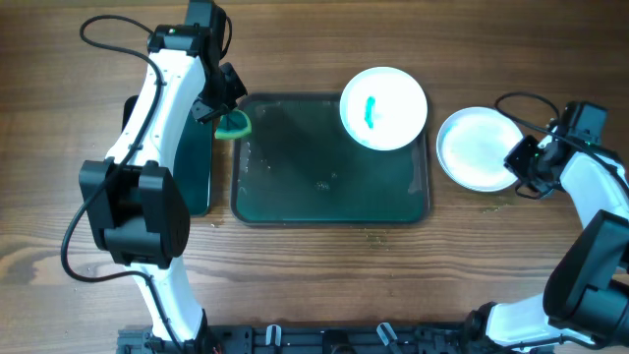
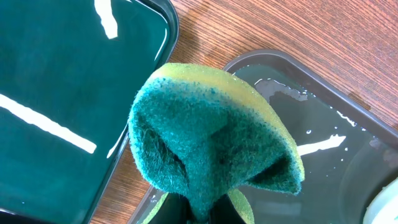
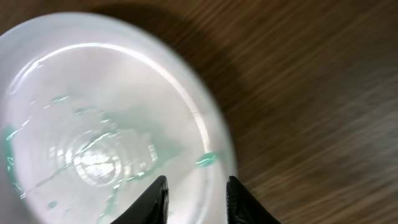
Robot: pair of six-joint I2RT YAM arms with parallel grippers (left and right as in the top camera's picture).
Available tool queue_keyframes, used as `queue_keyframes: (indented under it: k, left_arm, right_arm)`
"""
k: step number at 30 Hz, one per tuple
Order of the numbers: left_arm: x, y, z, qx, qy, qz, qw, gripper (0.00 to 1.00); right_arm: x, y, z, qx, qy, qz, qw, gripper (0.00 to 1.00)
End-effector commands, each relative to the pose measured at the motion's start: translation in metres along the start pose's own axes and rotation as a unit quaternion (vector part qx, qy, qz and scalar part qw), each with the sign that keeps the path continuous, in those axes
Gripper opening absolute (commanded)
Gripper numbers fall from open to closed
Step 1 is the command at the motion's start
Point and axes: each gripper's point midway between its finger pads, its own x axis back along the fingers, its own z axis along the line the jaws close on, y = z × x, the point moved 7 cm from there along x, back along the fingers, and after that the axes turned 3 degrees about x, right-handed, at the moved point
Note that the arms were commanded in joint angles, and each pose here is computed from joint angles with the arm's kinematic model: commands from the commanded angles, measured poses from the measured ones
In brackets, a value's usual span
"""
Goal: Clean dirty plates on tray and stack at the side
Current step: 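Carry the plate with the right gripper and stack it on the first plate, then grip the rim of the last plate with the right gripper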
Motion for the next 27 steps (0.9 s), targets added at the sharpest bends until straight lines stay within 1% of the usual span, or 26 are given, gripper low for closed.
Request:
queue_keyframes:
  k: [1, 2, 4, 6, 7, 9, 10, 12, 14, 17, 21, 23, 25, 27]
  left_arm:
    - [0.013, 0.001, -0.003, -0.012, -0.016, -0.01, 1.0, 0.04]
    - [0.013, 0.001, -0.003, -0.012, -0.016, -0.01, 1.0, 0.04]
    - [0.013, 0.001, -0.003, -0.012, -0.015, -0.01, 1.0, 0.04]
    - [0.013, 0.001, -0.003, -0.012, -0.016, -0.01, 1.0, 0.04]
    - [0.013, 0.001, -0.003, -0.012, -0.016, -0.01, 1.0, 0.04]
    - [0.013, 0.001, -0.003, -0.012, -0.016, -0.01, 1.0, 0.04]
    - [0.013, 0.001, -0.003, -0.012, -0.016, -0.01, 1.0, 0.04]
    - [0.013, 0.001, -0.003, -0.012, -0.016, -0.01, 1.0, 0.04]
    - [0.013, 0.001, -0.003, -0.012, -0.016, -0.01, 1.0, 0.04]
    - [0.013, 0.001, -0.003, -0.012, -0.016, -0.01, 1.0, 0.04]
    - [0.013, 0.001, -0.003, -0.012, -0.015, -0.01, 1.0, 0.04]
    - [0.013, 0.001, -0.003, -0.012, -0.015, -0.009, 1.0, 0.04]
    - [0.012, 0.001, -0.003, -0.012, -0.015, -0.009, 1.0, 0.04]
    - [0.012, 0.001, -0.003, -0.012, -0.015, -0.009, 1.0, 0.04]
  right_arm:
    - [0.027, 0.01, 0.019, 0.034, 0.028, 0.009, 0.999, 0.38]
    - [0.042, 0.02, 0.026, 0.04, 0.036, 0.007, 0.999, 0.39]
    - [0.064, 0.032, 0.046, 0.09, 0.092, 0.004, 0.992, 0.4]
    - [0.076, 0.037, 0.071, 0.133, 0.146, -0.009, 0.98, 0.45]
    - [0.077, 0.037, 0.087, 0.158, 0.163, -0.02, 0.974, 0.5]
    - [0.07, 0.031, 0.117, 0.197, 0.173, -0.03, 0.965, 0.58]
    - [0.064, 0.027, 0.129, 0.212, 0.174, -0.031, 0.961, 0.58]
    - [0.038, 0.014, 0.159, 0.246, 0.149, -0.029, 0.957, 0.59]
    - [0.013, 0.006, 0.176, 0.271, 0.146, -0.023, 0.951, 0.59]
    - [-0.027, -0.001, 0.188, 0.304, 0.131, -0.022, 0.943, 0.54]
    - [-0.057, -0.003, 0.19, 0.326, 0.119, -0.024, 0.937, 0.47]
    - [-0.059, -0.002, 0.191, 0.326, 0.119, -0.027, 0.937, 0.39]
    - [-0.059, -0.002, 0.191, 0.326, 0.12, -0.029, 0.937, 0.27]
    - [-0.059, -0.002, 0.191, 0.326, 0.12, -0.029, 0.937, 0.18]
